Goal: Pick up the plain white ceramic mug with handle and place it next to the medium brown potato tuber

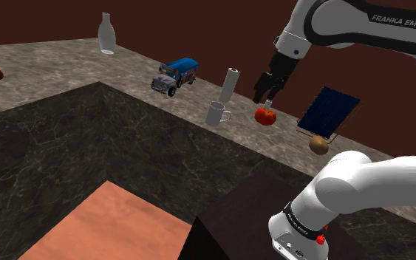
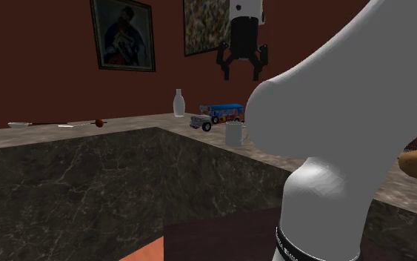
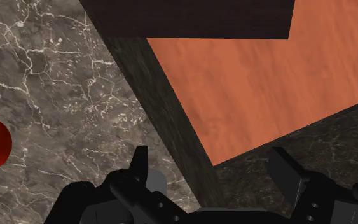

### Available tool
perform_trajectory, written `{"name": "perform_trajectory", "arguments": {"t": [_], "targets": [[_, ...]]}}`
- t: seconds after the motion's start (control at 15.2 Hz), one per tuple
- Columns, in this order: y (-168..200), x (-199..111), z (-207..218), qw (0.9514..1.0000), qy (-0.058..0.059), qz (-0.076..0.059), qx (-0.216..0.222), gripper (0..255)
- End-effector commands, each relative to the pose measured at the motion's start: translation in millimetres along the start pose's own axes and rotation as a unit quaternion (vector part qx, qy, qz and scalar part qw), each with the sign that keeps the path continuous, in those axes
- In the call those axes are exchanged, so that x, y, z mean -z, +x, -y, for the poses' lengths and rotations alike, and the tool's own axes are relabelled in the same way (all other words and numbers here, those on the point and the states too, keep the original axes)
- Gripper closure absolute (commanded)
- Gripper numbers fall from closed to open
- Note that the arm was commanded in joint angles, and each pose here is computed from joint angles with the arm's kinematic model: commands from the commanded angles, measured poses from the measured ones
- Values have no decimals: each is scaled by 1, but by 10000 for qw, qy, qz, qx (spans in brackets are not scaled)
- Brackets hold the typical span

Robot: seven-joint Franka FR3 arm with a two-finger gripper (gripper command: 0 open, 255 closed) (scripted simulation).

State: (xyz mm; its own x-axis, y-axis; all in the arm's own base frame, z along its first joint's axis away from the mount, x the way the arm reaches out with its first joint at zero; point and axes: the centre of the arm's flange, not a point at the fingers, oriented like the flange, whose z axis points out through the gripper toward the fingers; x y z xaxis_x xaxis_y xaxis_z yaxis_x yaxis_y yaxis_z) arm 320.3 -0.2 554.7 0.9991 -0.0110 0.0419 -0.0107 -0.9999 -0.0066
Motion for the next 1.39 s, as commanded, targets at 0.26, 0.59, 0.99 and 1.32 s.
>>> {"name": "perform_trajectory", "arguments": {"t": [0.26,0.59,0.99,1.32], "targets": [[42,-31,-6,10000,-18,-25,4,0],[94,-69,-15,10000,-40,-56,10,0],[157,-114,-25,9999,-67,-93,17,0],[209,-152,-33,9999,-89,-124,22,0]]}}
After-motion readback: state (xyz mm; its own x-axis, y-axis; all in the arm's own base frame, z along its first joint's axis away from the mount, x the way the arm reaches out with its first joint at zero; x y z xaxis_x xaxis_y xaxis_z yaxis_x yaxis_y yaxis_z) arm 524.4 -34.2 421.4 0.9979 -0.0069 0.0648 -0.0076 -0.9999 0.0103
